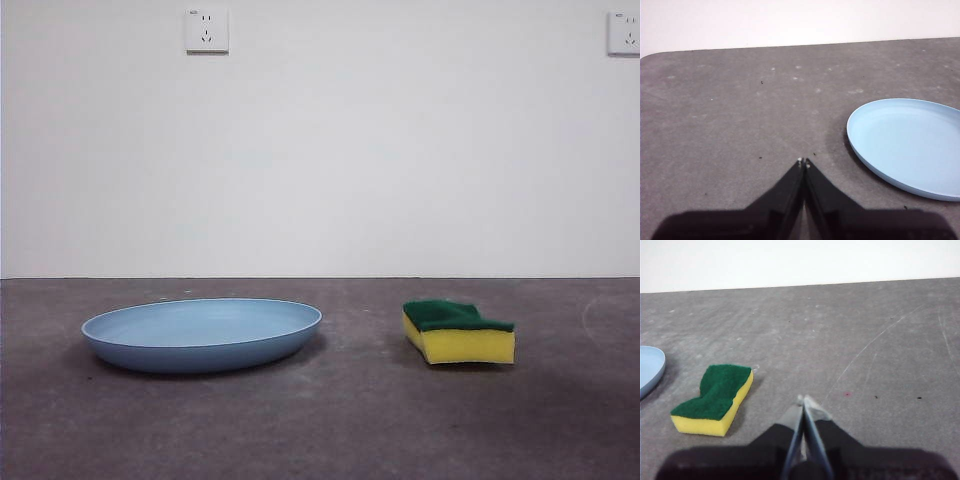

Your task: Pick up the plate,pick up the cloth,clean the plate with the cloth

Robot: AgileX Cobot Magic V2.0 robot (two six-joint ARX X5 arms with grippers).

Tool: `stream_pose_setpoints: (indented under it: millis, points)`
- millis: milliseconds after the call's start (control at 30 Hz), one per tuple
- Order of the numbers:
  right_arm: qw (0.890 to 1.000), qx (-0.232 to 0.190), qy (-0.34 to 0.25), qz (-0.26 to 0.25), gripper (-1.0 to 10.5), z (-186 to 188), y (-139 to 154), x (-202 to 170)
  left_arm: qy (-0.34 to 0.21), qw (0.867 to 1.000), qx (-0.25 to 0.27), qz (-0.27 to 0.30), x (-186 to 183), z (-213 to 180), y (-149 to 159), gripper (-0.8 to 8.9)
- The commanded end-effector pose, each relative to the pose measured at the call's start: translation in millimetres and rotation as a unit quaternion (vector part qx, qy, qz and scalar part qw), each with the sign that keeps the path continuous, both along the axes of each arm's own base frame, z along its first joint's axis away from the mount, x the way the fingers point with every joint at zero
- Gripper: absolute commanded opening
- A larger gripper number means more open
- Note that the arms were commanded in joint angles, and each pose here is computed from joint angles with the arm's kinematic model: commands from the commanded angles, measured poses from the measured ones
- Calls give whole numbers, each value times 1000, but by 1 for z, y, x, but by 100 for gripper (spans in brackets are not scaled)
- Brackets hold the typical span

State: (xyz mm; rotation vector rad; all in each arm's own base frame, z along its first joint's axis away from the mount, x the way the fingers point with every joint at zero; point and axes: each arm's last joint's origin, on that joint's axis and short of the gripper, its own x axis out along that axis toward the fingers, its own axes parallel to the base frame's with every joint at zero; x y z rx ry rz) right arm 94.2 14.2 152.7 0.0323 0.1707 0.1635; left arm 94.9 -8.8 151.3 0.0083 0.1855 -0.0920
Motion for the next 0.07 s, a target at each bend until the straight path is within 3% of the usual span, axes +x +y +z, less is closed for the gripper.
stream_pose_setpoints:
  millis: [33,67]
  points:
    - [1000,5,5,-3,0,-5,0,1,5,1000,-1,0,1,-5,0,-2]
    - [1000,5,5,-3,0,-5,0,1,5,1000,-1,0,1,-5,0,-2]
